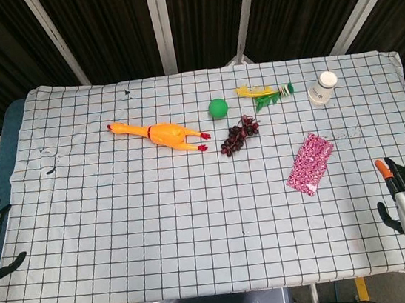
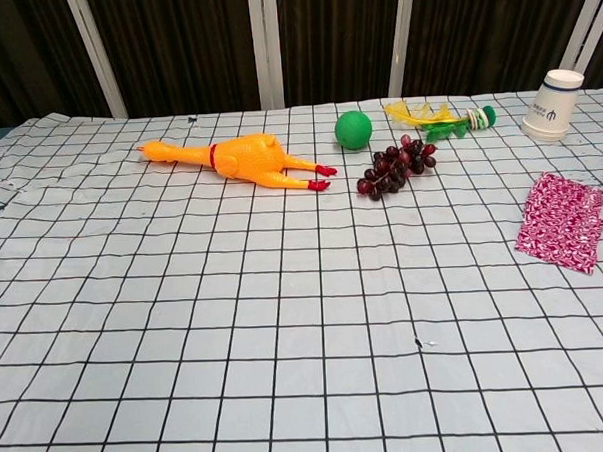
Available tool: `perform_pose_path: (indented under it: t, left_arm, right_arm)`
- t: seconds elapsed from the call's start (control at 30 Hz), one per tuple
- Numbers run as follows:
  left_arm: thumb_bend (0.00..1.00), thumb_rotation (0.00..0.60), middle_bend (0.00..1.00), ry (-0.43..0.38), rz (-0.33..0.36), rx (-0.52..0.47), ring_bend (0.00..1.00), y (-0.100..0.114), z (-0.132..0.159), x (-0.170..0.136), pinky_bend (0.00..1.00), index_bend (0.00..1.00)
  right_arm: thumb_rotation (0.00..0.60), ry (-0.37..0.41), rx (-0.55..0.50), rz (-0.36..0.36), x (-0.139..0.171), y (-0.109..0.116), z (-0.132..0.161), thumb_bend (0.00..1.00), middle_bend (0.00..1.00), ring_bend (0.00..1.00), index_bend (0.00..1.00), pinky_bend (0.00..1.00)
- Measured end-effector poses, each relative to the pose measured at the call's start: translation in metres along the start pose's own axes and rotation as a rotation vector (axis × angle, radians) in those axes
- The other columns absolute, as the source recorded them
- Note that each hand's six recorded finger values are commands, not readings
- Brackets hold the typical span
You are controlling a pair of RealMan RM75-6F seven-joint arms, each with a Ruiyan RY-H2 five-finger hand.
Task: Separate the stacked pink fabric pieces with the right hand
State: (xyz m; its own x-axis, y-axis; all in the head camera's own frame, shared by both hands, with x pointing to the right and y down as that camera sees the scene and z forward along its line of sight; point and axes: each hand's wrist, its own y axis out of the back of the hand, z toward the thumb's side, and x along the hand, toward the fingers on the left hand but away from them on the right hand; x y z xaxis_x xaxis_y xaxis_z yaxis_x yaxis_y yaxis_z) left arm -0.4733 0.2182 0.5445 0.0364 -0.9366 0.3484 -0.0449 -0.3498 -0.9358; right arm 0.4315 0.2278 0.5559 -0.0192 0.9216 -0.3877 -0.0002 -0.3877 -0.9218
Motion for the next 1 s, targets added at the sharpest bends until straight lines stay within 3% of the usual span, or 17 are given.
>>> perform_pose_path:
  t: [0.8,1.0]
  left_arm:
    - [0.27,0.600,0.04,-0.002,0.009,0.004,0.01,0.0013,0.0023,-0.0016,0.10,0.13]
    - [0.27,0.600,0.04,-0.005,0.003,0.006,0.01,-0.0005,0.0040,-0.0010,0.10,0.13]
  right_arm:
    - [0.600,0.007,-0.009,0.019,0.0001,-0.0040,0.0027,0.47,0.07,0.13,0.01,0.14]
    - [0.600,0.010,-0.013,0.028,-0.0005,-0.0064,0.0031,0.47,0.22,0.23,0.01,0.14]
